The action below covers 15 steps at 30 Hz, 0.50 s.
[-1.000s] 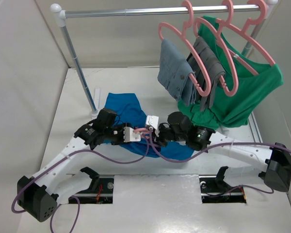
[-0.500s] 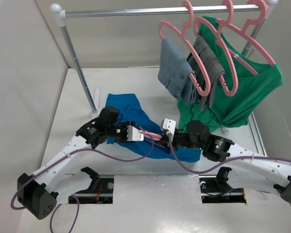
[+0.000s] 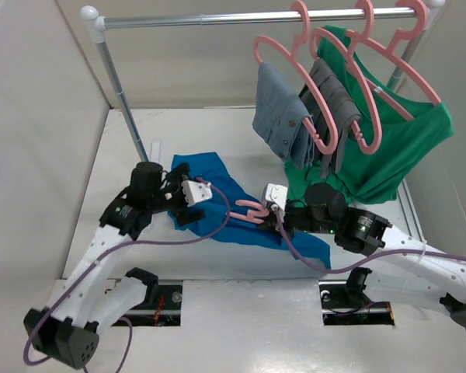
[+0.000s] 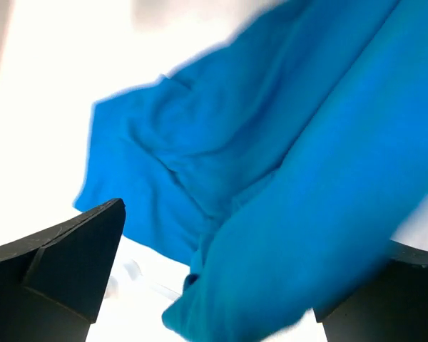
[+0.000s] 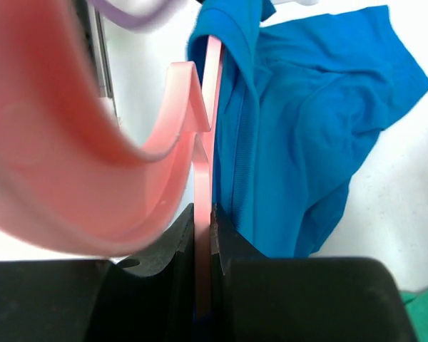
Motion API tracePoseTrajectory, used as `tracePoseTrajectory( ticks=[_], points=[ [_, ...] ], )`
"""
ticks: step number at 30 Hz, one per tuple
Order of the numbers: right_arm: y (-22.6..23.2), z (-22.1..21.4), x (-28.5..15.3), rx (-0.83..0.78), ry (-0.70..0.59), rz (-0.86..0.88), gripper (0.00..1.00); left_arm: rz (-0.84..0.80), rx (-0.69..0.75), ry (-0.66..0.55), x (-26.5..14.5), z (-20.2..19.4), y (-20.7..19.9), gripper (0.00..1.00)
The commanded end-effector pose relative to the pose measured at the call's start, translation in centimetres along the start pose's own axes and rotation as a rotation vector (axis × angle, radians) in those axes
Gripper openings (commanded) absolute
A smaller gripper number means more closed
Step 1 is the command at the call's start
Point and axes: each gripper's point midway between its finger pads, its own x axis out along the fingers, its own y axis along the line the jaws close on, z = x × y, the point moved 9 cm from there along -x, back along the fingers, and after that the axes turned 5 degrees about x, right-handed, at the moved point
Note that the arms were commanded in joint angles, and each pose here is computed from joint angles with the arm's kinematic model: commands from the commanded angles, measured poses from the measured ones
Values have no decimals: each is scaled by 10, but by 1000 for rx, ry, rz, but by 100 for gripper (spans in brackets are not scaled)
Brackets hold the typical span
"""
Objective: Place the t-shirt on the hanger
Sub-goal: Place tshirt on hanger
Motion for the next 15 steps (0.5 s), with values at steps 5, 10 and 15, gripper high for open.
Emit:
tracePoseTrajectory(
  ticks=[5, 10, 15],
  points=[
    [-4, 53, -18, 65, -72, -88, 0, 170, 52, -281, -49, 40, -8, 100],
    [-11, 68, -21, 97, -38, -171, 0, 125, 58, -302, -59, 36, -28, 100],
    [-19, 88, -23, 121, -42, -255, 0, 56, 38, -268, -57, 28, -39, 100]
  ],
)
